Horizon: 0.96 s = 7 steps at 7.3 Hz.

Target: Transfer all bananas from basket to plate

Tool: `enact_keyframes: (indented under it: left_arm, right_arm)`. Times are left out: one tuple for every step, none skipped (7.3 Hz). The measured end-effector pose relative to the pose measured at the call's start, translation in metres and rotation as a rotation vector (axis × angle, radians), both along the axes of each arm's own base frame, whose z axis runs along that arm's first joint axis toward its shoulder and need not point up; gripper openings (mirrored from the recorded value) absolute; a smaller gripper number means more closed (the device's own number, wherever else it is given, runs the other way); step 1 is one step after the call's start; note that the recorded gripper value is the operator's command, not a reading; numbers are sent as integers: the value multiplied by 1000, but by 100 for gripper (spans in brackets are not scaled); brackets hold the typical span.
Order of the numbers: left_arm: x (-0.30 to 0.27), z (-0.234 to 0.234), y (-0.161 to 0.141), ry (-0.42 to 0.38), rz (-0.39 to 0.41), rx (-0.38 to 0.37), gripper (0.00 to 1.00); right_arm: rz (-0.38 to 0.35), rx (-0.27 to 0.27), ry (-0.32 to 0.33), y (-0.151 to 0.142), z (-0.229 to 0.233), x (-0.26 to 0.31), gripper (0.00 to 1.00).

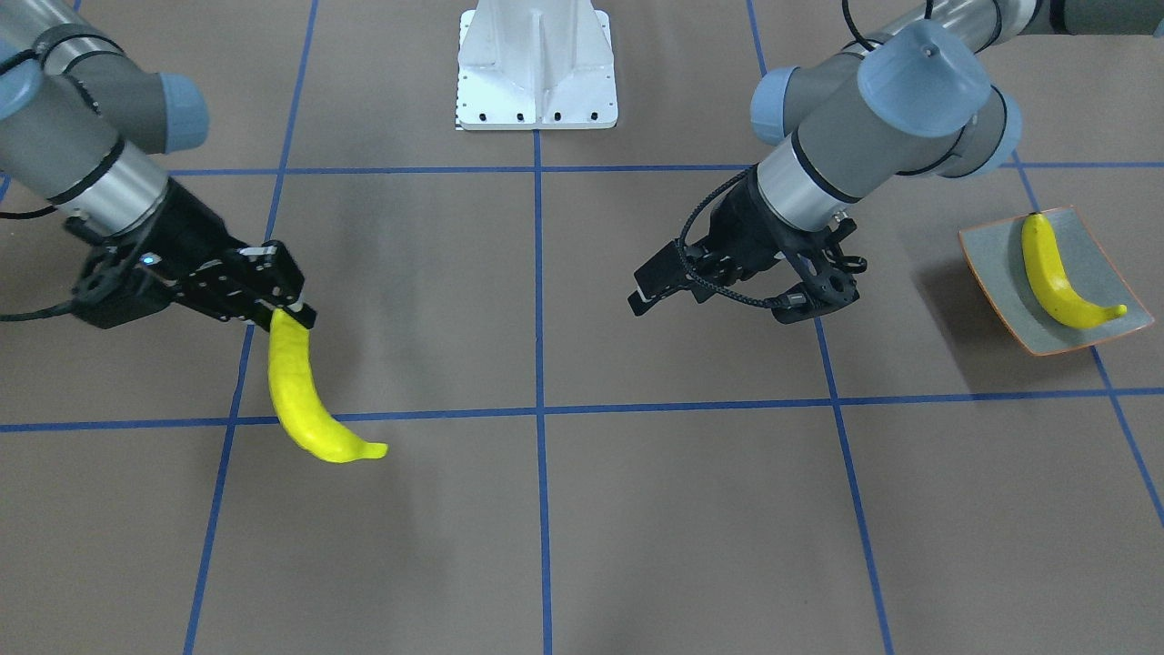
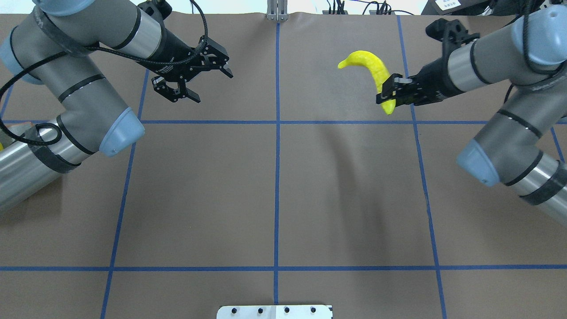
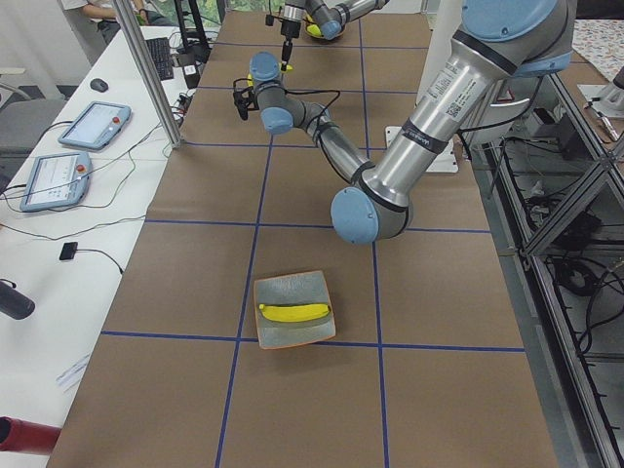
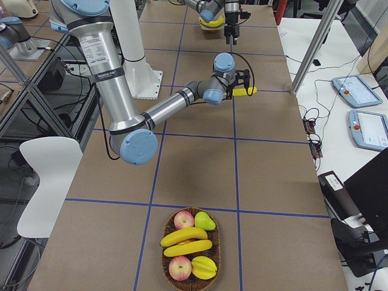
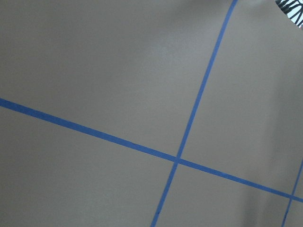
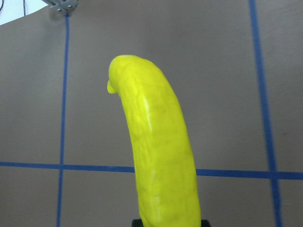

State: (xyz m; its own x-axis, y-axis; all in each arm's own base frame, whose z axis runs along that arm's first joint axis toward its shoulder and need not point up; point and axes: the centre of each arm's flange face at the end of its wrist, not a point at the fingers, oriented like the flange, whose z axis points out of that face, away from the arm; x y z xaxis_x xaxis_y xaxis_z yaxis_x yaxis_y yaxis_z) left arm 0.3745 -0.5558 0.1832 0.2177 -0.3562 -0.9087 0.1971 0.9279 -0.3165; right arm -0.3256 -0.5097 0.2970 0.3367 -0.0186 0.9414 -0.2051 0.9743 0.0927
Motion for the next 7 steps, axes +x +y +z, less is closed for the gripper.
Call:
enact_keyframes:
  left_arm:
    - [5,-11,2,16,0,-14,99]
    - [15,-25,5,33,3,-38,99]
    - [25,-37,7,46,7,-59,99]
    - [32,-45,11,61,8,-86,99]
    - [38,-49,13,78,5,-114,99]
    - [44,-50,15,97,1,-142,99]
    - [50,-48,15,111,-2,-164,99]
  right_arm:
    - [7,-10,-31,18,-24,-30,0]
    - [22,-9,-54,39,-44,-61,0]
    - [37,-2,-70,60,-60,-88,0]
    - [53,-1,-88,76,-75,-108,0]
    - [64,5,-101,88,-84,-121,0]
    - [73,13,-110,99,-91,-129,0]
    - [82,19,-114,106,-98,-133,0]
